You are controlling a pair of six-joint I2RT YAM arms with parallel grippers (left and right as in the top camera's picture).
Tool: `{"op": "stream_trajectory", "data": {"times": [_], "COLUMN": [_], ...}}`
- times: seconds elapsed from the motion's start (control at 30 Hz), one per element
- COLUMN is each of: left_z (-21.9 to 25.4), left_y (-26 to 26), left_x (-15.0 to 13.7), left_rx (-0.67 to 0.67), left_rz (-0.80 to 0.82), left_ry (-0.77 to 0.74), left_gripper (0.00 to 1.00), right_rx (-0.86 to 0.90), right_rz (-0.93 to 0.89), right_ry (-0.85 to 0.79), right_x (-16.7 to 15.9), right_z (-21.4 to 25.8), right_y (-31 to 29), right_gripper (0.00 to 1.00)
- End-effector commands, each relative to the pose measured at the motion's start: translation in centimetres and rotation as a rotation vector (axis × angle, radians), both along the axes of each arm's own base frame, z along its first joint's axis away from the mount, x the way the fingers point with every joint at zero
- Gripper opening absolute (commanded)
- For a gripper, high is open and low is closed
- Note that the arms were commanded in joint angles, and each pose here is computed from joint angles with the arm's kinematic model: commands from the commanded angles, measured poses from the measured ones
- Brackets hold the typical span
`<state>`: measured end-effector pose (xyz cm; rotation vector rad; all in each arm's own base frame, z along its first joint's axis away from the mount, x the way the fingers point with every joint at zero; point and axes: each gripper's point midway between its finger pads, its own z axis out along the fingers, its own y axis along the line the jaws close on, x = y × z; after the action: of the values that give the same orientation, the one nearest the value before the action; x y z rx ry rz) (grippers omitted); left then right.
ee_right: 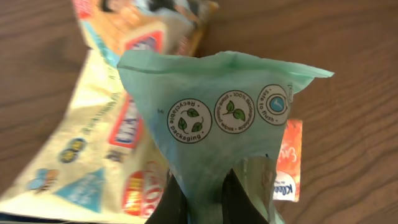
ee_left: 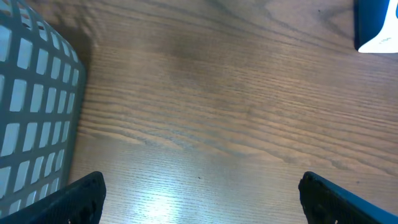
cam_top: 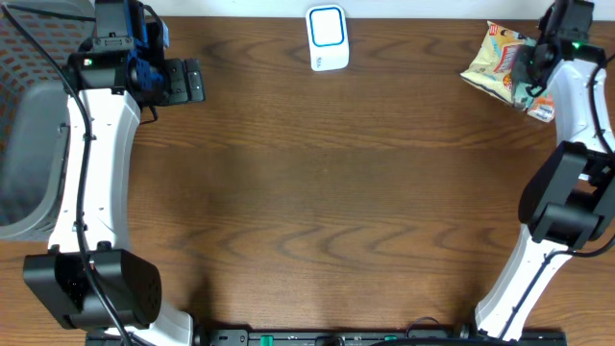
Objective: Scan the item barcode
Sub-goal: 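Carry the wipes pack right and set it beside the snack bag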
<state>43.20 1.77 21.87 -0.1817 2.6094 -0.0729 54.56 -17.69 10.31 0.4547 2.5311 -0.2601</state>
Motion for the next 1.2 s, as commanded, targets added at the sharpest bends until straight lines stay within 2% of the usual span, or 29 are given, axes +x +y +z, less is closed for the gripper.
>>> {"op": "stream_trajectory", "data": {"times": [0.0, 0.17, 0.4, 0.53, 0.8, 1.0, 1.17], "left_z": [-0.1, -0.1, -0.1, -0.1, -0.1, -0.1, -0.1], "left_y": [-0.1, -0.1, -0.1, -0.1, -0.1, -0.1, -0.1], "left_x": [-0.2, -0.2, -0.2, -0.2, -0.2, -0.2, -0.2], "left_rx": [0.009, 0.009, 0.009, 0.009, 0.009, 0.009, 0.009], "left_rz": [-0.013, -0.013, -0.013, -0.013, -0.013, -0.013, -0.013], "left_ry": [0.006, 0.005, 0.005, 0.006, 0.006, 0.006, 0.005], "left_gripper": [0.98, 0.98, 0.98, 0.98, 0.98, 0.98, 0.98], "right_rx": [0.047, 0.024, -0.256, -0.304, -0.163, -0.095, -0.029], "right_rz": [-0.046, -0.072, -0.227, -0.235, -0.157, -0.111, -0.063], "right_ry": [0.087, 0.133, 0.271, 0.296, 0.186, 0.083, 0.022], "right_x": [-1.3, -2.5, -6.2, -6.7, -3.9, -1.6, -0.1], "right_z": [-3.9, -4.2, -2.7, -2.4, -3.0, -2.7, -2.6], "right_y": [-0.8, -1.5, -6.1, -6.8, -4.6, -3.6, -2.4], "right_gripper": [0.01, 0.01, 0.03, 0.04, 0.03, 0.10, 0.23]}}
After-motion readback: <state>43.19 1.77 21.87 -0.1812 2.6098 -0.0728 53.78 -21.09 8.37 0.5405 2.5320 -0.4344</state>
